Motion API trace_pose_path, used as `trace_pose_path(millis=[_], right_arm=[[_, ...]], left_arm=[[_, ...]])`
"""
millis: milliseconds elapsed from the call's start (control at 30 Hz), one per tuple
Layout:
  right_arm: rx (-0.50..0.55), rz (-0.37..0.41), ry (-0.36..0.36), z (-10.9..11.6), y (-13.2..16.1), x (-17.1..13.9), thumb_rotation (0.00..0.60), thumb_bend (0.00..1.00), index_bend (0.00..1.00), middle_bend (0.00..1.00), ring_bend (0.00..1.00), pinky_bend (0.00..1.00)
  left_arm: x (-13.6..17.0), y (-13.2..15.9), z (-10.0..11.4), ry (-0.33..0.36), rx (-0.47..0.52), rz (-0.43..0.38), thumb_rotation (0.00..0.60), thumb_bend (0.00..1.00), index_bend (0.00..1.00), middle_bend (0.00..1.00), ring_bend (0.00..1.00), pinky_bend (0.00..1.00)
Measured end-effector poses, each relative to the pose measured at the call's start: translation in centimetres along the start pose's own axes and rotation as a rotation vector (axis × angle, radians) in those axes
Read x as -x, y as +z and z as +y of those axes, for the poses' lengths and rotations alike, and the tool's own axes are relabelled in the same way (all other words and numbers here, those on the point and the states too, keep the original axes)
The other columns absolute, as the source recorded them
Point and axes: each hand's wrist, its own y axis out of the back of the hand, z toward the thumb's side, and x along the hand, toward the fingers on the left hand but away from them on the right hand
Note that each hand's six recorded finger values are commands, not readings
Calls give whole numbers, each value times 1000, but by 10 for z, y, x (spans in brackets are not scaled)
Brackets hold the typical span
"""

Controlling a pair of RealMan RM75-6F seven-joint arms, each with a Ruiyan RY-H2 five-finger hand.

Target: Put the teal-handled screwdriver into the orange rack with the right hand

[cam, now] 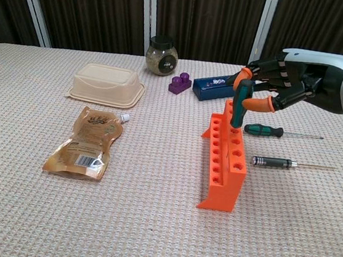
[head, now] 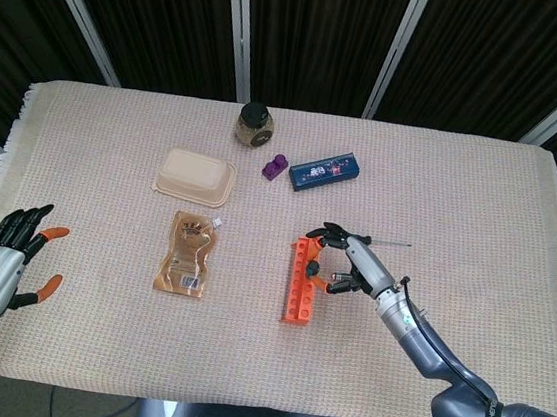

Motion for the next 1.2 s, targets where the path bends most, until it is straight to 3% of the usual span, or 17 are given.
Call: trace_pose_path(millis=[433, 800, 1200], right_arm=[[-24, -13, -3, -6, -5, 4, 600, 348, 549, 167, 0, 1], [-37, -11, 5, -8, -4, 2, 600, 346, 365, 123, 0, 0], [-44, 10, 5, -6, 2, -4, 600, 342, 286, 95, 0, 0]], left_arm=[[-1, -3, -3, -4, 6, 4, 600, 317, 230, 0, 0, 0], [-2, -6, -3, 0, 11, 10, 600, 318, 227, 0, 0, 0], [0, -7, -1, 9, 13, 10, 600, 318, 225, 0, 0, 0]])
